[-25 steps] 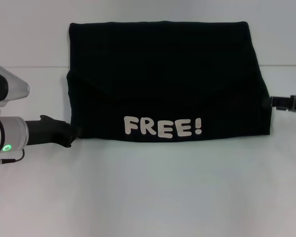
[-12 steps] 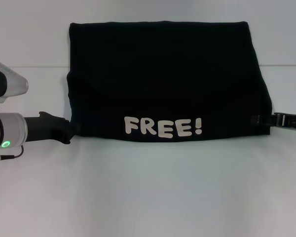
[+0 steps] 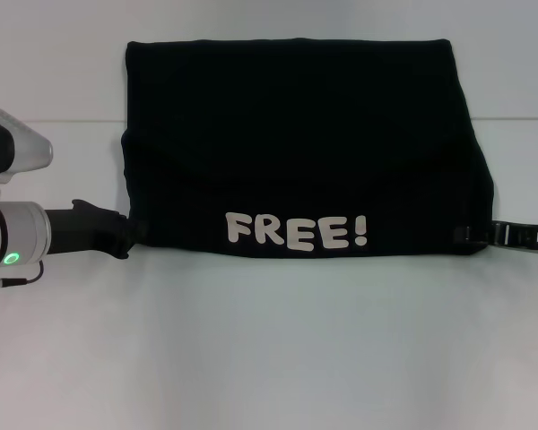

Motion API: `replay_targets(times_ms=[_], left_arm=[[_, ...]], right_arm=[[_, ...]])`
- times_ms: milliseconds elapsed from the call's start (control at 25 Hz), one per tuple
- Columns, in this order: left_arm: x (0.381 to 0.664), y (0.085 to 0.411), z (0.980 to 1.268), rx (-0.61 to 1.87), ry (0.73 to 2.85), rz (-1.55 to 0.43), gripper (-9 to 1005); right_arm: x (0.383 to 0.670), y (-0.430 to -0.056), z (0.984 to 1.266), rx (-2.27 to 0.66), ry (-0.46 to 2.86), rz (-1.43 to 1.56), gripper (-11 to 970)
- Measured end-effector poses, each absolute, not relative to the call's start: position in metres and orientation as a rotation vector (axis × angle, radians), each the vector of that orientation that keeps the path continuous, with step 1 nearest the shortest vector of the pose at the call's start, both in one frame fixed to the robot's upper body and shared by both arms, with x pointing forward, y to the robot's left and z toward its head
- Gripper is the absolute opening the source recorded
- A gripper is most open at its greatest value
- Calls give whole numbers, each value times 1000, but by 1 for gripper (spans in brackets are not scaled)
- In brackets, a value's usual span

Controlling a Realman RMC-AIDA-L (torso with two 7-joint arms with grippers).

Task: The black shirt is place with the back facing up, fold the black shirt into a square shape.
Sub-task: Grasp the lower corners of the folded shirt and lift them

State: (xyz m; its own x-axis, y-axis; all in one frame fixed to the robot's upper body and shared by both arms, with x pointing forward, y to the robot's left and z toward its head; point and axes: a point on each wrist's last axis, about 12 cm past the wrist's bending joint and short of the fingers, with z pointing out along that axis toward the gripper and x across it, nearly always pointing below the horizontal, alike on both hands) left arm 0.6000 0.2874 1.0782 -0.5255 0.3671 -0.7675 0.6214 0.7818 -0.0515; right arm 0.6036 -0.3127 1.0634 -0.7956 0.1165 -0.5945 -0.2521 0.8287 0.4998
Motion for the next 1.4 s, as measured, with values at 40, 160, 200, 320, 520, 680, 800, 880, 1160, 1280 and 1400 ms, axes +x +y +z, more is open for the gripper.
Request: replay_targets(times_ms=[40,160,200,320,520,680,800,880,1160,1280,1400], left_arm=[[600,287,1078,730,2179,-411,17],[599,288,1078,728,2181,-416,16],[599,288,1077,727,2182,-418,16],[597,289,1077,724,2185,-421,16],[593,290,1075,716,2196,-440,17],[580,299,1081,704,2222,-522,17],[563,312,1088,696,2242,-578,17],[550,320,1093,695,2243,-620,17],[514,335,1101,678,2226,-826,16],[504,338,1101,680,2231,-862,16],[494,339,1101,700,2242,-902,16]], right_arm=[[603,-314,1064,-96,2372,766,535],[602,-316,1064,-96,2372,769,487],[602,-317,1064,-97,2373,770,450],[601,-318,1064,-104,2374,772,341],[594,-322,1065,-127,2365,807,75],[579,-333,1069,-163,2343,875,37],[564,-346,1073,-173,2325,916,38],[551,-356,1075,-183,2308,945,39],[518,-377,1077,-245,2266,1016,38],[506,-381,1076,-284,2253,1042,38],[492,-384,1074,-315,2242,1074,37]])
